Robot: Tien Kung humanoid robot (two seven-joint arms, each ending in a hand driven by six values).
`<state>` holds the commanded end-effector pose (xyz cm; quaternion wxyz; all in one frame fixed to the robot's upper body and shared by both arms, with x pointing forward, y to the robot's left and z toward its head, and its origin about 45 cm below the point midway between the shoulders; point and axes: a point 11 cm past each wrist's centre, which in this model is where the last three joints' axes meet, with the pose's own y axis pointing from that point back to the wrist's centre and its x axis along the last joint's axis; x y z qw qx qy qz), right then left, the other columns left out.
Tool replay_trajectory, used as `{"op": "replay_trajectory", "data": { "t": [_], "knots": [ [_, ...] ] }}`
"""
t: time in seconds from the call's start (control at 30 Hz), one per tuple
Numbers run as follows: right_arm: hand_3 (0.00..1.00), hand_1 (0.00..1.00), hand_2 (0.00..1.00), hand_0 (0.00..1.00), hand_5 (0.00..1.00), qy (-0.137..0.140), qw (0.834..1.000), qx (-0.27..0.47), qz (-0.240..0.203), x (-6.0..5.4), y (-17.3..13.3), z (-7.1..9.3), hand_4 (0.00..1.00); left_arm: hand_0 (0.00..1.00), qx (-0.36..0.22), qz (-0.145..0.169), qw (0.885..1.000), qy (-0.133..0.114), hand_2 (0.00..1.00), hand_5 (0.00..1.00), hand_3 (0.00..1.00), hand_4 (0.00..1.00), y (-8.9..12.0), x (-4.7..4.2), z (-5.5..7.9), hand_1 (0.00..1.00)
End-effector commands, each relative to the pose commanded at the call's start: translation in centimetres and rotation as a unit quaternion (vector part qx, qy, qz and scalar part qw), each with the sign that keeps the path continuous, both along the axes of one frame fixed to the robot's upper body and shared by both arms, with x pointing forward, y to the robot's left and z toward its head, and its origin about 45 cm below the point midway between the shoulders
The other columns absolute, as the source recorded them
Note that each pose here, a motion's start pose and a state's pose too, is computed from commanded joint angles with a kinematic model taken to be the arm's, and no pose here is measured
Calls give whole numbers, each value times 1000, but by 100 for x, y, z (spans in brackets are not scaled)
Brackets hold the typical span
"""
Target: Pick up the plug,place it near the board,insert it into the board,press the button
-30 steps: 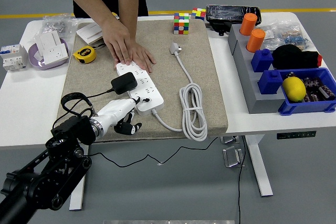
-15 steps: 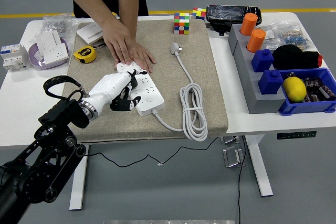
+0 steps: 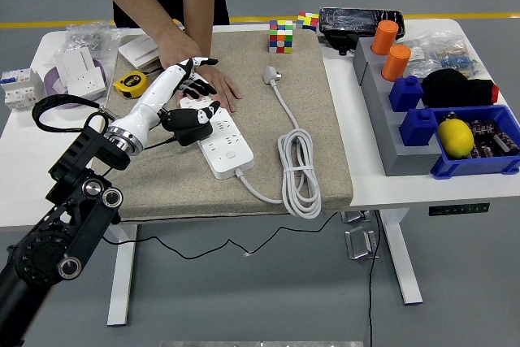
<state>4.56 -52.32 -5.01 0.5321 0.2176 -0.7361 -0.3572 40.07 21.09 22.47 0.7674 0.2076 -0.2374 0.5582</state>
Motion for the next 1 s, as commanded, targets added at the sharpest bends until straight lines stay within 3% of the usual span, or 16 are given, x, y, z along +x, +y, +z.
{"op": "replay_trajectory", "data": {
  "t": [0.03,0.2,0.47,0.73,0.9,1.0],
  "knots": [
    [833,821,801,832,998,0,1000,0,0,2,0,0,998,998,-8,1,1000,6,998,525,998,998,8,15,-10,998],
    [833,821,801,832,998,-1,1000,0,0,9,-2,3,998,998,-20,16,999,33,998,525,998,998,78,144,-108,998],
    [833,820,801,831,998,-2,1000,-1,0,25,-5,7,998,998,45,41,997,36,998,521,998,998,187,282,-261,998],
    [833,820,801,831,998,0,1000,-1,1,11,-8,6,998,998,165,47,985,20,998,473,988,998,259,278,-414,998],
    [833,820,801,831,998,1,1000,-2,2,8,-16,11,998,998,243,38,969,8,975,464,949,998,245,249,-507,998],
    [833,820,801,831,998,1,1000,-3,2,14,-21,15,998,998,245,38,969,16,975,464,949,998,255,236,-584,998]
  ]
}}
